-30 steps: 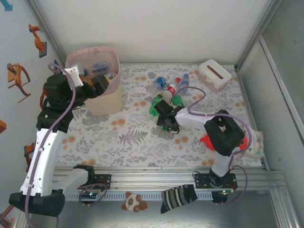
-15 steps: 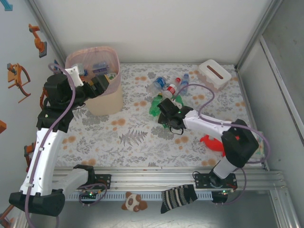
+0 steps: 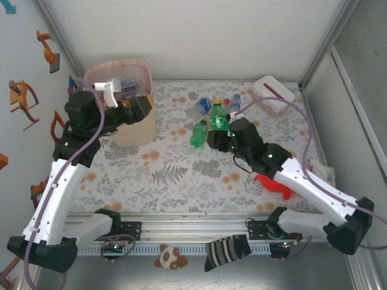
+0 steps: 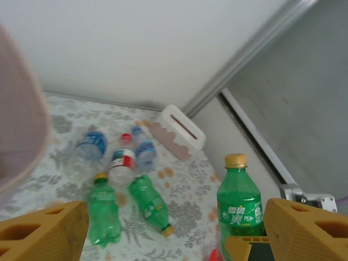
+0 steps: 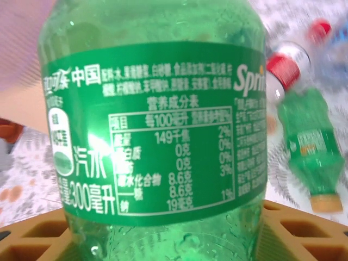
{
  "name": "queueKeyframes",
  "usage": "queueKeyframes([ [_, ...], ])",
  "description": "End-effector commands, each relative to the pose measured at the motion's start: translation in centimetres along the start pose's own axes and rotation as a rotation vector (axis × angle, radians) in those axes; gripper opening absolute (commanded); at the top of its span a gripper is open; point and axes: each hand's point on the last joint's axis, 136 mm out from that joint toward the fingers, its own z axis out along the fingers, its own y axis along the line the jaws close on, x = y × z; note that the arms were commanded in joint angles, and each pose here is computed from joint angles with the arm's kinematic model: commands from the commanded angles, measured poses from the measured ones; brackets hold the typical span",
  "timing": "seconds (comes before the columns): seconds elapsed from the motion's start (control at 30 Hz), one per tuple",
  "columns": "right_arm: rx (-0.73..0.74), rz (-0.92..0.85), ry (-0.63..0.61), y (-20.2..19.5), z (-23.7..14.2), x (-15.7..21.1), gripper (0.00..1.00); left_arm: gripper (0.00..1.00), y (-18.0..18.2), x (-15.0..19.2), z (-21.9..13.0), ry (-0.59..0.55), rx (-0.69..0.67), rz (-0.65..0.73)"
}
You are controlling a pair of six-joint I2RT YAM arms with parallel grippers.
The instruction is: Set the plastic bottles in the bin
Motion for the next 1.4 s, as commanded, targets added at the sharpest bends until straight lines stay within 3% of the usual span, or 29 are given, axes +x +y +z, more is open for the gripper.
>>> queueKeyframes([
  [0.0, -0.174, -0.155, -0.14, 3.6, -3.0, -3.5, 0.47, 0.84, -4.8, -1.4, -0.2, -0.033, 0.202, 0.13],
  [0.27, -0.492, -0.298, -0.353, 9.2, -9.4, -7.0, 0.42, 0.84, -11.9, -0.2, -0.3, -0.021, 0.493, 0.291],
  [0.63, -0.847, -0.316, -0.388, 14.7, -14.4, -7.8, 0.4, 0.87, -19.5, 3.4, -1.8, 0.04, 0.796, 0.45],
  [1.07, -1.026, -0.356, -0.369, 16.8, -17.6, -7.0, 0.4, 0.89, -23.5, 5.8, -1.2, 0.101, 0.919, 0.508],
  [1.37, -1.051, -0.363, -0.36, 17.2, -18.1, -6.7, 0.4, 0.76, -24.9, 6.7, -1.6, 0.112, 0.995, 0.534],
])
